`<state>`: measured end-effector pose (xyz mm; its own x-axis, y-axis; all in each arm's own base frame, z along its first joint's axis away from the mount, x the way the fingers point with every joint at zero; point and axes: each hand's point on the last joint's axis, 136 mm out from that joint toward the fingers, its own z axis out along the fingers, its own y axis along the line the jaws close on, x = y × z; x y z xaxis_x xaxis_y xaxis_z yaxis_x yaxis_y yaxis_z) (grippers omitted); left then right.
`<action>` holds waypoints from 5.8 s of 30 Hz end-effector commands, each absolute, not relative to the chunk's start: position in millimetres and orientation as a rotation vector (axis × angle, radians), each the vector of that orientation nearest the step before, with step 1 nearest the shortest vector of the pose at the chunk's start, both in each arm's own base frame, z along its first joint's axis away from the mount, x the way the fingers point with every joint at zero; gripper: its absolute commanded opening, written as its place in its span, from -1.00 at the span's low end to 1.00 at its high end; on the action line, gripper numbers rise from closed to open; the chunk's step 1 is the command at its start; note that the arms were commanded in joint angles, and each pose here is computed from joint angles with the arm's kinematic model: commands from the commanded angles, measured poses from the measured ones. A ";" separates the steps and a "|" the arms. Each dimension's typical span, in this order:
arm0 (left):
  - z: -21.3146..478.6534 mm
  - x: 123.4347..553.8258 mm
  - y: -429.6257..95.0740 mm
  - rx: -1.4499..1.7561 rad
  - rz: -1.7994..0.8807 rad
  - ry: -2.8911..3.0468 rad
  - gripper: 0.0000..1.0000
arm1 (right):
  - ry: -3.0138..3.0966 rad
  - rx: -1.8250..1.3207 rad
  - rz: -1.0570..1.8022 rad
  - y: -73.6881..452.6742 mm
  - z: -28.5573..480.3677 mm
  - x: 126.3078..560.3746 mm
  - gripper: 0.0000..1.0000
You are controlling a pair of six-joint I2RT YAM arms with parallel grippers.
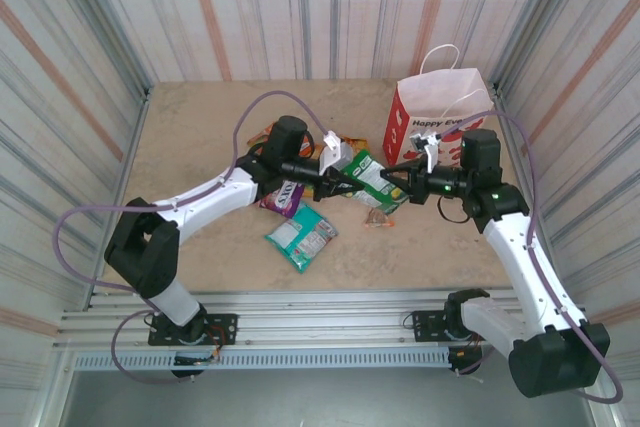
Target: Place the snacks into the paper bag
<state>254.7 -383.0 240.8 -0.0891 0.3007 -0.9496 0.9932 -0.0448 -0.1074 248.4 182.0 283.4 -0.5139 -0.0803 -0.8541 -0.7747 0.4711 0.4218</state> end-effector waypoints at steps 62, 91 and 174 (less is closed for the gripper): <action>350.3 459.2 -542.6 0.918 -0.951 1.205 -0.54 | 1.740 0.045 0.770 88.6 237.1 286.5 0.33; 402.6 385.5 -420.6 0.838 -0.808 1.474 0.32 | 2.127 0.084 0.745 101.2 196.9 278.1 0.28; 240.3 303.8 -315.6 0.628 -0.887 2.119 0.21 | 2.051 0.009 0.421 86.1 367.3 355.7 -0.90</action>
